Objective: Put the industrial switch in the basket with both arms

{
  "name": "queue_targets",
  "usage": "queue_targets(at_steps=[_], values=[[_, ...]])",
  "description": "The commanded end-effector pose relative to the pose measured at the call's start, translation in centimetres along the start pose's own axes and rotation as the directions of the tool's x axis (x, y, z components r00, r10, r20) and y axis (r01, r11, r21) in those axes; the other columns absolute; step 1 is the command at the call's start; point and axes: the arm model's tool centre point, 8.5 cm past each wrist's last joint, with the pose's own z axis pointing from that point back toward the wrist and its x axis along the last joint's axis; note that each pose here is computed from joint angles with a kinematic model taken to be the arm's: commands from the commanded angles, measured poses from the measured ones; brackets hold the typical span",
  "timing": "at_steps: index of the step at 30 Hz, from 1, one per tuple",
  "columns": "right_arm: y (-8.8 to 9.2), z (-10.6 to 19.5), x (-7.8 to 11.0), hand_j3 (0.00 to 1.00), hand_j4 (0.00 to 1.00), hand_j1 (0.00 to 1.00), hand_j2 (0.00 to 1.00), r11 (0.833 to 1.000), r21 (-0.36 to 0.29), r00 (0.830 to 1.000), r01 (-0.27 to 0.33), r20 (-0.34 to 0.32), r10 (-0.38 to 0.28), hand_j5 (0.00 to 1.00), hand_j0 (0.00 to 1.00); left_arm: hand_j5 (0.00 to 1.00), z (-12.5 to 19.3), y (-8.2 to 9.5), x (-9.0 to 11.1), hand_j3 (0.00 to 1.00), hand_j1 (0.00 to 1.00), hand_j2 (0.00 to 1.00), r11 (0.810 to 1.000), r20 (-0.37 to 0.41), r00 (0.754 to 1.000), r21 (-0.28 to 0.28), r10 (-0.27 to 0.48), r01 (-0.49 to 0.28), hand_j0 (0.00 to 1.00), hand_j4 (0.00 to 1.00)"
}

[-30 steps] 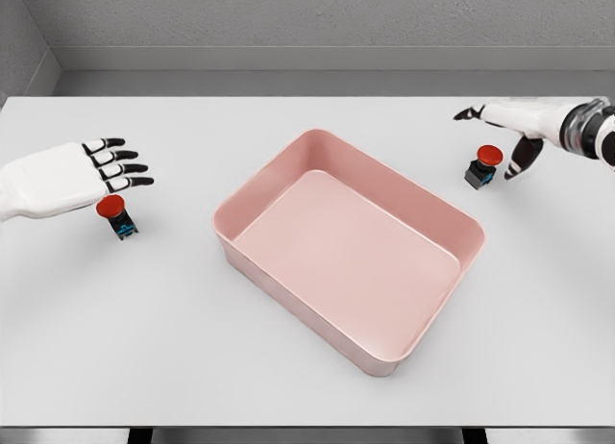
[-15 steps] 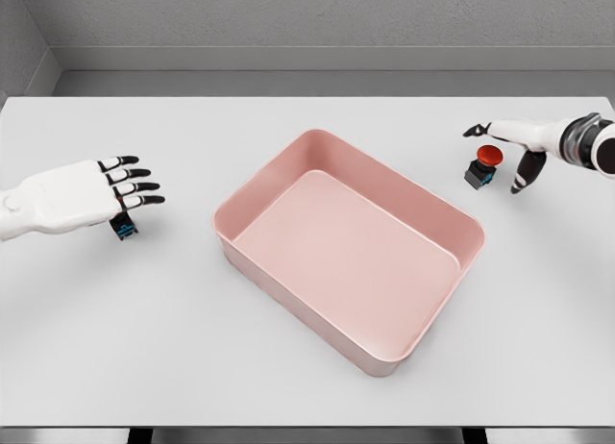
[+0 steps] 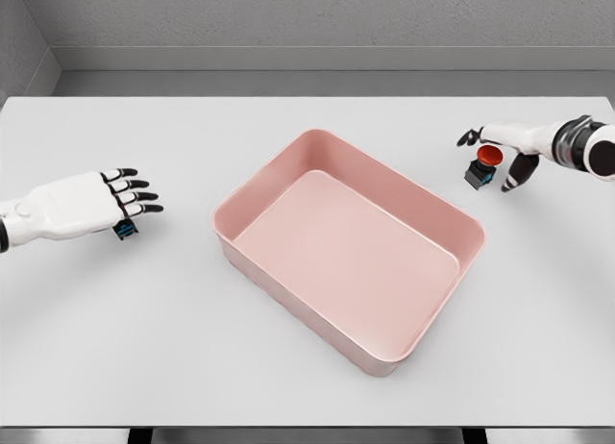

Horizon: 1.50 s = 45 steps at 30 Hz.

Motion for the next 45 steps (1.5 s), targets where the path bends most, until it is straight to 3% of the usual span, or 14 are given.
queue_targets(at_steps=[1, 6, 11, 12, 14, 24, 36, 41, 45], values=[[0.2, -0.1, 0.1, 0.71, 0.71, 0.71, 0.71, 1.000, 0.005, 1.000, -0.006, 0.003, 0.006, 0.71, 0.71, 1.00, -0.4, -0.7, 0.0, 1.00, 1.00, 1.00, 1.000, -0.003, 1.000, -0.006, 0.026, -0.026, 1.00, 1.00], [0.7, -0.3, 0.2, 0.56, 0.56, 0.56, 0.56, 1.000, 0.020, 1.000, -0.014, 0.003, 0.014, 0.56, 0.56, 1.00, -1.8, -0.8, 0.1, 1.00, 1.00, 1.00, 0.999, 0.014, 0.999, -0.008, 0.034, -0.033, 1.00, 1.00], [0.7, -0.3, 0.3, 0.51, 0.51, 0.51, 0.51, 1.000, 0.021, 1.000, -0.015, 0.005, 0.015, 0.51, 0.51, 1.00, -1.8, -0.4, -0.2, 1.00, 1.00, 1.00, 0.999, 0.010, 0.999, 0.003, 0.033, -0.033, 1.00, 1.00], [0.7, -0.3, 0.2, 0.50, 0.50, 0.50, 0.50, 1.000, 0.021, 1.000, -0.015, 0.003, 0.015, 0.50, 0.50, 0.94, -1.8, -0.4, -0.2, 0.94, 0.94, 0.94, 1.000, 0.009, 0.999, 0.000, 0.030, -0.030, 0.94, 0.94], [0.7, -0.3, 0.2, 0.46, 0.46, 0.46, 0.46, 1.000, 0.021, 1.000, -0.015, 0.003, 0.015, 0.46, 0.46, 0.59, -1.8, -0.4, -0.2, 0.59, 0.59, 0.59, 1.000, 0.009, 1.000, 0.000, 0.027, -0.027, 0.59, 0.59], [0.5, -0.2, 0.6, 0.43, 0.43, 0.43, 0.43, 1.000, 0.015, 1.000, -0.022, 0.012, 0.022, 0.43, 0.43, 0.34, -1.8, -0.3, -0.3, 0.34, 0.34, 0.34, 1.000, 0.008, 1.000, -0.001, 0.020, -0.020, 0.34, 0.34], [-1.2, 0.6, 0.4, 0.43, 0.43, 0.43, 0.43, 0.999, -0.023, 0.999, -0.033, 0.003, 0.033, 0.43, 0.43, 0.21, -1.5, 0.7, -0.8, 0.21, 0.21, 0.21, 0.999, -0.004, 1.000, 0.031, 0.022, -0.022, 0.21, 0.21], [-2.8, 2.2, 1.0, 0.43, 0.43, 0.43, 0.43, 0.996, -0.070, 0.998, -0.059, 0.021, 0.061, 0.43, 0.43, 0.21, -0.9, 2.9, -1.5, 0.21, 0.21, 0.21, 0.995, -0.023, 1.000, 0.095, 0.008, -0.005, 0.21, 0.21], [-2.9, 2.4, 1.2, 0.43, 0.43, 0.43, 0.43, 0.995, -0.074, 0.997, -0.067, 0.025, 0.069, 0.43, 0.43, 0.21, -0.7, 5.1, -1.4, 0.21, 0.21, 0.21, 0.985, -0.007, 1.000, 0.170, 0.021, -0.019, 0.21, 0.21]])
